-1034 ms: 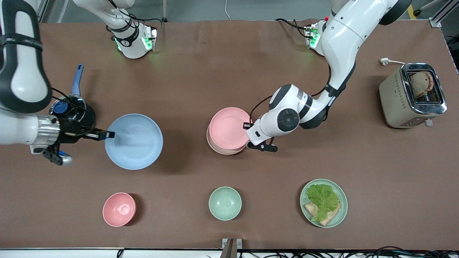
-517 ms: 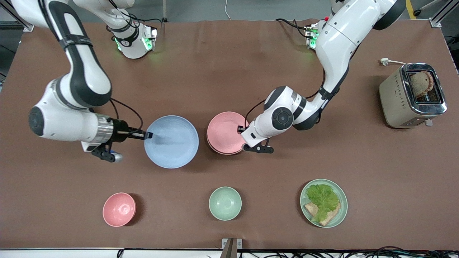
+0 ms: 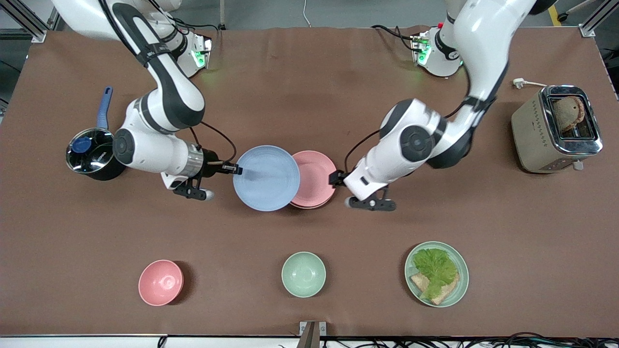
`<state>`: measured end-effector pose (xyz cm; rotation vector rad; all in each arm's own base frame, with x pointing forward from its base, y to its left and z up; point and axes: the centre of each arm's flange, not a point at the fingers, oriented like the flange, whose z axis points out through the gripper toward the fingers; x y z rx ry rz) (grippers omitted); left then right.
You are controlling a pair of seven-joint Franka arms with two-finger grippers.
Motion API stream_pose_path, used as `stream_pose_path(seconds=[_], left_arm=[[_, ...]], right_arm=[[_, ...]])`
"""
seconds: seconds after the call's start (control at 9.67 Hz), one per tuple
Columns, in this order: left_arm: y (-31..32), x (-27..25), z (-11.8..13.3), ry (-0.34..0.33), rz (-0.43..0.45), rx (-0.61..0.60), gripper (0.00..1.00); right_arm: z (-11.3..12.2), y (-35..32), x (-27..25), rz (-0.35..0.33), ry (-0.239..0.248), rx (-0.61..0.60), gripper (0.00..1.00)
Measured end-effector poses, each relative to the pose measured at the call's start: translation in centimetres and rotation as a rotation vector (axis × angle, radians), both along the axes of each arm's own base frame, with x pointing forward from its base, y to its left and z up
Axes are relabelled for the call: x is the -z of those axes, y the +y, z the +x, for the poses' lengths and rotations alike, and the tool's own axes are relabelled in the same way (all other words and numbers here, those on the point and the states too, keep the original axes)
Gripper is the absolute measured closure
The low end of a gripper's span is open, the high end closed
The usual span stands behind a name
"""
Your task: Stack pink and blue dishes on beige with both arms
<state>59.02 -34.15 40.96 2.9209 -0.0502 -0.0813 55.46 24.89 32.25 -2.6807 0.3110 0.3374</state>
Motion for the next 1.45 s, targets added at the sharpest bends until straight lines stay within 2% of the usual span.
stream_pose_path(seconds=[0.1, 0.31, 0.52, 0.93, 1.24, 1.45], left_arm=[[3.8, -4.9, -0.2, -0.010, 0.052, -0.009, 0.00], [12.0, -13.7, -1.0, -0.077, 0.109, -0.004, 0.00], [19.0, -19.4, -2.4, -0.118, 0.132, -0.011, 0.00], [26.3, -24.4, -6.0, -0.109, 0.153, -0.035, 0.00], [29.0, -27.5, -6.4, -0.166, 0.151, -0.032, 0.00], [29.0, -28.7, -6.4, -0.171, 0.156, -0.030, 0.00]], right_arm=[[-0.7, 1.4, 0.0, 0.008, -0.004, -0.016, 0.94], [-2.3, 5.1, 1.0, 0.010, -0.023, -0.010, 0.94], [-3.8, 8.6, 3.3, 0.014, -0.047, 0.018, 0.94], [-5.3, 10.8, 8.2, 0.014, -0.066, 0.038, 0.94], [-5.7, 11.4, 9.1, 0.014, -0.069, 0.035, 0.91], [-5.6, 11.1, 9.2, 0.012, -0.068, 0.039, 0.88]])
